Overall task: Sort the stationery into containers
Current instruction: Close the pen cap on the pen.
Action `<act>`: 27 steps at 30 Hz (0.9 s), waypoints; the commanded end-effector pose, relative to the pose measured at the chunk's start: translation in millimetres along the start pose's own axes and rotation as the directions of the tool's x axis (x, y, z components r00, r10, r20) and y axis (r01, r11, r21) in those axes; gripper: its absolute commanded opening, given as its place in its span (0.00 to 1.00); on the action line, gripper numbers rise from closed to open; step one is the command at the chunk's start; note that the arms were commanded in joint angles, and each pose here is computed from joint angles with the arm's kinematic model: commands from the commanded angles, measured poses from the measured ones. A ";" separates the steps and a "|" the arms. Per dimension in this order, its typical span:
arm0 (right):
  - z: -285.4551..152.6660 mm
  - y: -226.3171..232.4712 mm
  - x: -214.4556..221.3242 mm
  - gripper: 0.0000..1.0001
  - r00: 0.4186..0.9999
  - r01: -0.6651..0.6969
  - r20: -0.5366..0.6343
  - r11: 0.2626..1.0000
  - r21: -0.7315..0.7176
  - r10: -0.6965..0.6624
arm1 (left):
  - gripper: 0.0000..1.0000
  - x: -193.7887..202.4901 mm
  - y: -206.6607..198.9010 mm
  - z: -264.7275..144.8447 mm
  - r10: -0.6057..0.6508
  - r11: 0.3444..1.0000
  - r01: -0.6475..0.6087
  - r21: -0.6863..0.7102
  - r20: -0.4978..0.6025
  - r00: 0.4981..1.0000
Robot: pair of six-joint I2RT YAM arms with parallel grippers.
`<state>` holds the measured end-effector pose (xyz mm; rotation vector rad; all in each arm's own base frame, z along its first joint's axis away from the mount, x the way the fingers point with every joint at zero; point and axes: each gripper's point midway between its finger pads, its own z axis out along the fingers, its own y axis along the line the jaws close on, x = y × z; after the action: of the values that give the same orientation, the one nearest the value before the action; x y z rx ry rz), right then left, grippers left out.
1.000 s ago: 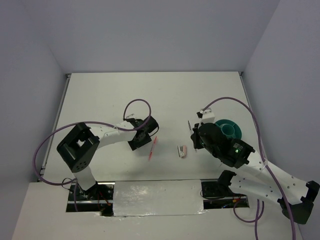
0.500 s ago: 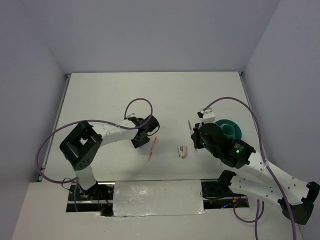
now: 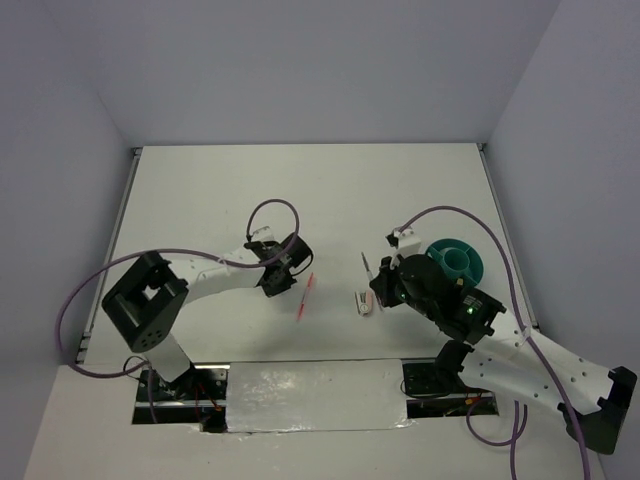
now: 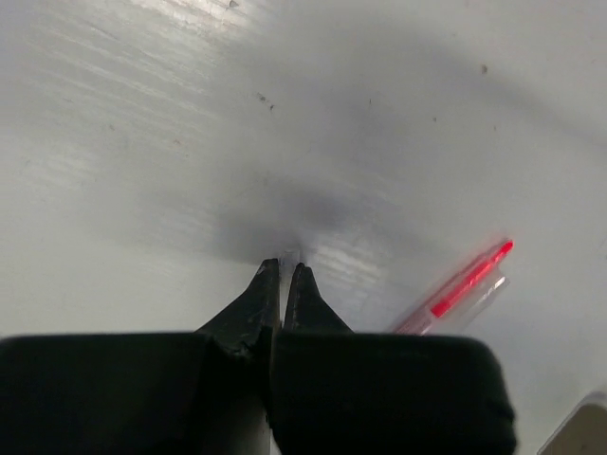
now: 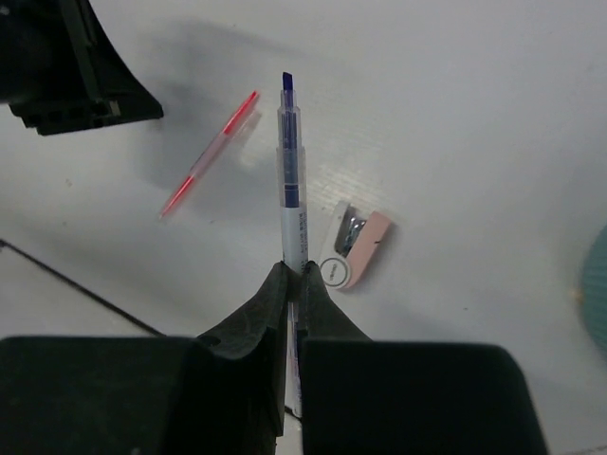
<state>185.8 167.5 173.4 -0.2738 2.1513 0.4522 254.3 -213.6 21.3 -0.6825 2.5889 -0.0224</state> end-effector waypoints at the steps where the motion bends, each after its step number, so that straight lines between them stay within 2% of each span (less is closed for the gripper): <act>1: 2.7 34.4 -7.1 0.00 0.997 -0.043 0.054 0.980 -0.196 0.055 | 0.00 -16.0 -16.9 -34.8 0.036 0.986 -0.051 0.157 0.098 0.995; 2: 5.6 36.3 -1.0 0.00 0.995 -0.073 0.045 0.975 -0.209 0.084 | 0.00 -30.8 -29.1 -58.1 0.041 0.966 -0.082 0.246 0.170 0.985; 6: 7.5 47.9 -3.3 0.00 0.983 -0.140 0.078 0.950 -0.280 0.168 | 0.00 -68.7 -45.3 -119.3 -0.005 0.900 -0.128 0.418 0.302 0.953; 7: 1.9 60.2 -11.9 0.00 0.975 -0.145 0.106 0.925 -0.352 0.193 | 0.00 -81.6 -46.9 -143.8 -0.042 0.869 -0.133 0.477 0.338 0.940; 9: 0.3 71.0 -6.4 0.00 0.968 -0.167 0.100 0.889 -0.427 0.230 | 0.00 -94.3 -60.9 -178.5 -0.064 0.775 -0.214 0.594 0.411 0.910; 10: -13.7 88.6 -19.7 0.00 0.955 -0.150 0.139 0.832 -0.533 0.261 | 0.00 -97.4 -66.3 -197.8 -0.086 0.713 -0.248 0.656 0.433 0.897; 11: -14.6 95.0 -11.4 0.00 0.953 -0.163 0.120 0.802 -0.575 0.280 | 0.00 -105.1 -63.2 -230.8 -0.120 0.625 -0.315 0.714 0.486 0.866; 12: -19.4 100.3 -14.7 0.00 0.945 -0.164 0.128 0.776 -0.609 0.300 | 0.00 -94.8 -64.7 -240.9 -0.118 0.539 -0.359 0.762 0.490 0.864; 13: -28.3 107.4 -25.4 0.00 0.930 -0.150 0.160 0.741 -0.655 0.330 | 0.00 -102.6 -67.8 -269.9 -0.198 0.444 -0.381 0.811 0.504 0.841; 14: -32.9 115.0 -21.0 0.00 0.931 -0.147 0.146 0.711 -0.687 0.334 | 0.00 -106.9 -58.7 -293.1 -0.248 0.381 -0.406 0.831 0.514 0.821; 15: -40.4 122.6 -27.1 0.00 0.926 -0.123 0.164 0.683 -0.720 0.340 | 0.00 -101.1 -56.5 -299.2 -0.248 0.334 -0.424 0.842 0.513 0.822; 17: -48.3 135.5 -30.8 0.00 0.932 -0.081 0.179 0.662 -0.745 0.315 | 0.00 -101.3 -52.2 -326.9 -0.293 0.237 -0.458 0.857 0.512 0.807; 18: -53.4 144.2 -29.8 0.00 0.934 -0.069 0.182 0.653 -0.754 0.308 | 0.00 -93.4 -52.9 -335.4 -0.276 0.178 -0.478 0.860 0.510 0.815; 25: -69.3 178.0 -54.4 0.00 0.930 -0.008 0.234 0.649 -0.760 0.285 | 0.00 -73.2 -46.5 -383.6 -0.266 -0.053 -0.512 0.857 0.482 0.835; 27: -74.7 184.4 -56.9 0.00 0.933 0.014 0.239 0.635 -0.772 0.270 | 0.00 -72.5 -42.8 -388.2 -0.273 -0.069 -0.518 0.852 0.483 0.832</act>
<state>95.4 301.9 249.7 -0.4982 1.6816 1.3798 187.1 -257.7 365.9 0.1351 1.4462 -1.2941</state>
